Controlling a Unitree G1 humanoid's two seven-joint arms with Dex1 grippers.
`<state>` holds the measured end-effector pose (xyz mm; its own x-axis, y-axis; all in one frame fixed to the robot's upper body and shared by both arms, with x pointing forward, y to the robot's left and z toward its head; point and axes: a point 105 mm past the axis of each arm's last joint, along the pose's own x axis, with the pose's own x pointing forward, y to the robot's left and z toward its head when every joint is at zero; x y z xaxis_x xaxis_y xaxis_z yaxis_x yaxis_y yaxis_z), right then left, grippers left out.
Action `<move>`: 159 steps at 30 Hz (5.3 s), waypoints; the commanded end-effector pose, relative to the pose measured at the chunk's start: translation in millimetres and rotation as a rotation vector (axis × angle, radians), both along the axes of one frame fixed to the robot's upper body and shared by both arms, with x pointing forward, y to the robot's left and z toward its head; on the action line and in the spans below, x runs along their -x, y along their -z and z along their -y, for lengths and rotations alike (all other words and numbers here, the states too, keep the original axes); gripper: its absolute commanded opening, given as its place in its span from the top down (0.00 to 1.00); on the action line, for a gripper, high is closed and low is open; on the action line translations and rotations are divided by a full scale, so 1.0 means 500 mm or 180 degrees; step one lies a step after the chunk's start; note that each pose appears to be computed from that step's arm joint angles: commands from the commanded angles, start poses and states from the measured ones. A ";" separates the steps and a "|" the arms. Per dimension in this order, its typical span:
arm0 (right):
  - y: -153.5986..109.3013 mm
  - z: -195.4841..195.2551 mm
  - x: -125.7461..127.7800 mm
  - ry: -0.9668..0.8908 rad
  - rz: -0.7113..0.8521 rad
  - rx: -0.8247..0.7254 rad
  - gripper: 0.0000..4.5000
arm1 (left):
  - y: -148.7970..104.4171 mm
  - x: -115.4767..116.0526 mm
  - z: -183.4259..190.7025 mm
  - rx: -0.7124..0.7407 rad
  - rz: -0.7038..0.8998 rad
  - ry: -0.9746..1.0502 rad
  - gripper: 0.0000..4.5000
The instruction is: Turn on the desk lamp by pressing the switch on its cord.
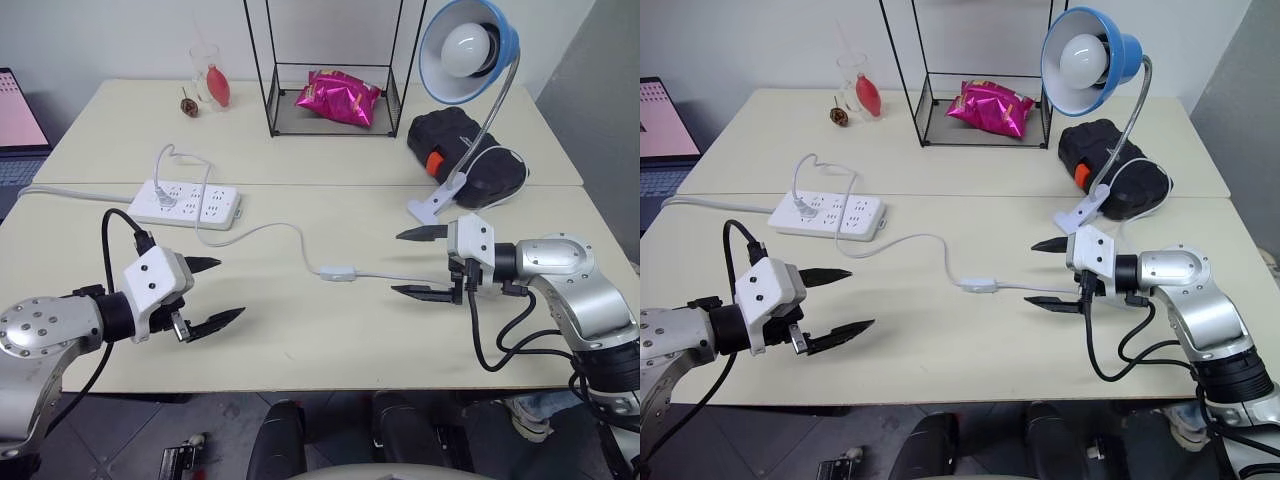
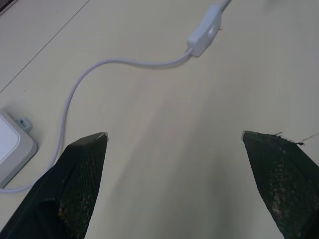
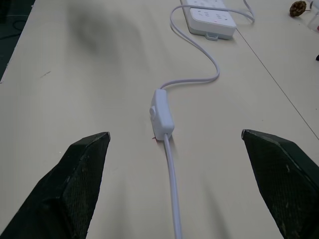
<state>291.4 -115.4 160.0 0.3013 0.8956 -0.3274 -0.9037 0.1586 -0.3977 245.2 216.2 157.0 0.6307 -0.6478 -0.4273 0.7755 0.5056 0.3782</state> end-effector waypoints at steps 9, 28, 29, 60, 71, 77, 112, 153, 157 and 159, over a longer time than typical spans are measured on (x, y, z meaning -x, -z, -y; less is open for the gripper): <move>-0.013 0.002 0.005 0.0026 0.0102 -0.0057 0.02 | -0.013 -0.008 0.012 -0.0095 0.0189 0.0004 0.00; 0.027 -0.024 -0.009 -0.0053 -0.0238 0.0163 0.02 | -0.016 0.025 0.041 0.0060 -0.0005 0.0518 0.00; 0.030 -0.028 -0.011 -0.0048 -0.0274 0.0184 0.02 | -0.016 0.027 0.043 0.0056 -0.0021 0.0544 0.00; 0.105 -0.145 -0.104 -0.0129 -0.0586 0.0384 0.41 | 0.032 0.036 0.033 -0.0108 -0.0108 0.0602 0.00; 0.081 -0.153 -0.086 -0.0292 -0.0319 0.0364 0.92 | 0.002 0.001 0.060 0.0181 0.0098 0.0590 0.00; 0.045 -0.186 -0.054 -0.0491 -0.0076 0.0296 0.92 | -0.012 -0.037 0.092 0.0175 0.0193 0.0640 0.00; 0.013 -0.235 -0.019 -0.0762 0.0200 0.0357 0.92 | 0.027 -0.111 0.171 -0.0112 0.0119 0.1050 0.20; 0.025 -0.240 -0.012 -0.0900 0.0162 0.0390 0.92 | 0.013 -0.104 0.162 -0.0121 0.0399 0.1170 0.33; 0.031 -0.236 -0.033 -0.0841 0.0195 0.0446 0.92 | 0.016 -0.090 0.139 -0.0250 0.0390 0.1152 0.13; 0.037 -0.232 -0.051 -0.0785 0.0218 0.0488 0.92 | 0.016 -0.082 0.123 -0.0287 0.0366 0.1100 0.13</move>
<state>309.9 -1.5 132.3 0.0871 0.8825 -0.4622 -0.9050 -0.1238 -0.4069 290.8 150.0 133.4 0.4090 -0.7887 -0.4590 0.8691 0.1832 0.4594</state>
